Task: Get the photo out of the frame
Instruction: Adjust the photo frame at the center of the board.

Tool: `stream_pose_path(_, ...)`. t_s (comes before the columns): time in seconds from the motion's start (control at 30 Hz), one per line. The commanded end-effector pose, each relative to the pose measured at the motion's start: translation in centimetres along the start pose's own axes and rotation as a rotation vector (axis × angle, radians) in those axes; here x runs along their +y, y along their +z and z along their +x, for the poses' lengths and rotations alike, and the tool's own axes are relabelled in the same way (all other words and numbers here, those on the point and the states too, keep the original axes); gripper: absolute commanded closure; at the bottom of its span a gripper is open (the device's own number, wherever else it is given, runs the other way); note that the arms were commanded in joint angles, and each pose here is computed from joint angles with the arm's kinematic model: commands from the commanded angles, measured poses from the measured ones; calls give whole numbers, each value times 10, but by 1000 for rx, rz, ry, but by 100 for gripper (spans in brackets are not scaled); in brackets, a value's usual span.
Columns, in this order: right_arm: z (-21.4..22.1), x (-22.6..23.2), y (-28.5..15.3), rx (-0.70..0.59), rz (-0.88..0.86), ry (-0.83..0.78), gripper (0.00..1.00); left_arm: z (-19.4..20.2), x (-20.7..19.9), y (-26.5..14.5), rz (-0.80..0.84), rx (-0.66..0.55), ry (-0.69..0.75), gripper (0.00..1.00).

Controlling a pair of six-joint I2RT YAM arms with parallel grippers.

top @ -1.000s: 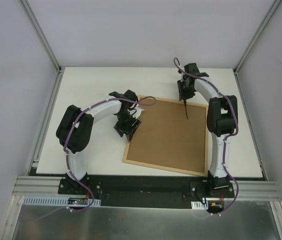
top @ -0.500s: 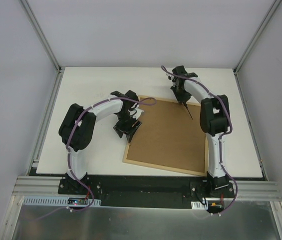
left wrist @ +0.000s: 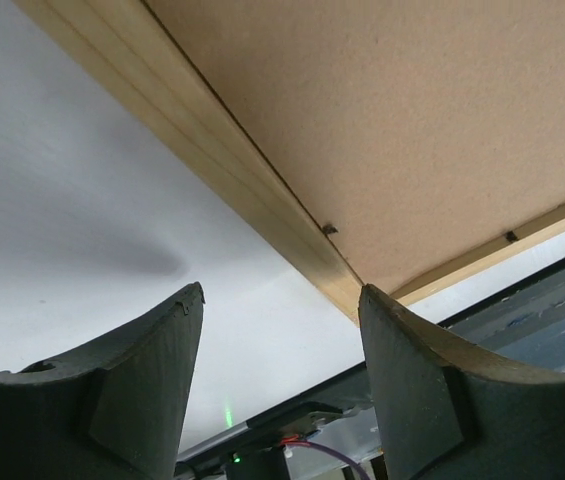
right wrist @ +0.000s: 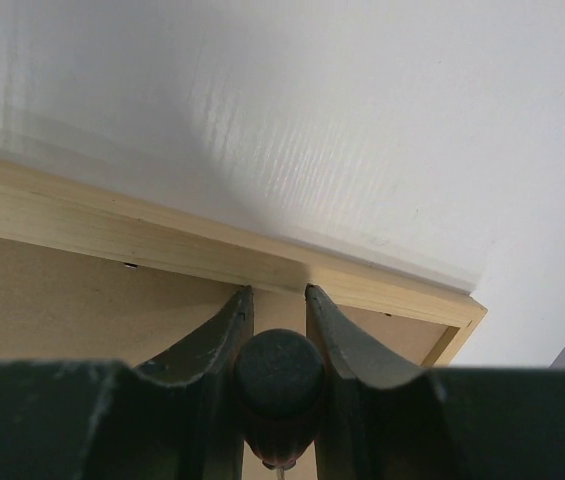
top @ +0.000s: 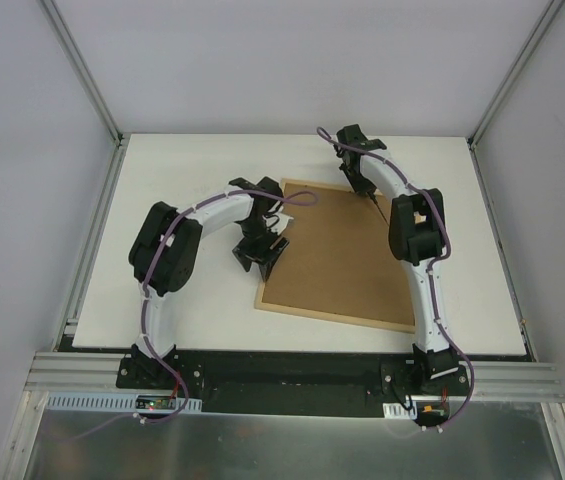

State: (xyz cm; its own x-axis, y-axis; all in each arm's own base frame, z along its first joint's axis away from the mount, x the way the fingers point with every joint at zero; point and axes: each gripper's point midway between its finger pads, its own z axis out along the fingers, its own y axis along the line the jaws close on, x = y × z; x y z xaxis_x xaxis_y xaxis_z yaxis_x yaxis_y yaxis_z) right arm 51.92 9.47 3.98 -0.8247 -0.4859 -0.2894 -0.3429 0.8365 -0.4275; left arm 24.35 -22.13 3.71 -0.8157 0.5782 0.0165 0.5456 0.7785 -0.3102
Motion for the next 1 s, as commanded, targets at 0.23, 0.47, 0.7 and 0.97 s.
stream_pose_path(0.23, 2, 0, -8, -20, 19, 25, 100, -18, -19, 14, 101, 60, -62, 39)
stream_pose_path(0.47, 0, 1, -11, -28, 6, 34, 100, -22, -20, 19, 115, 72, -75, 45)
stream_pose_path(0.7, 1, 2, -14, -35, 2, 51, 100, -21, -14, 24, 37, 86, -63, 55)
stream_pose_path(0.97, 2, 2, -17, -43, -5, 64, 100, -15, -9, 25, -63, 95, -37, 60)
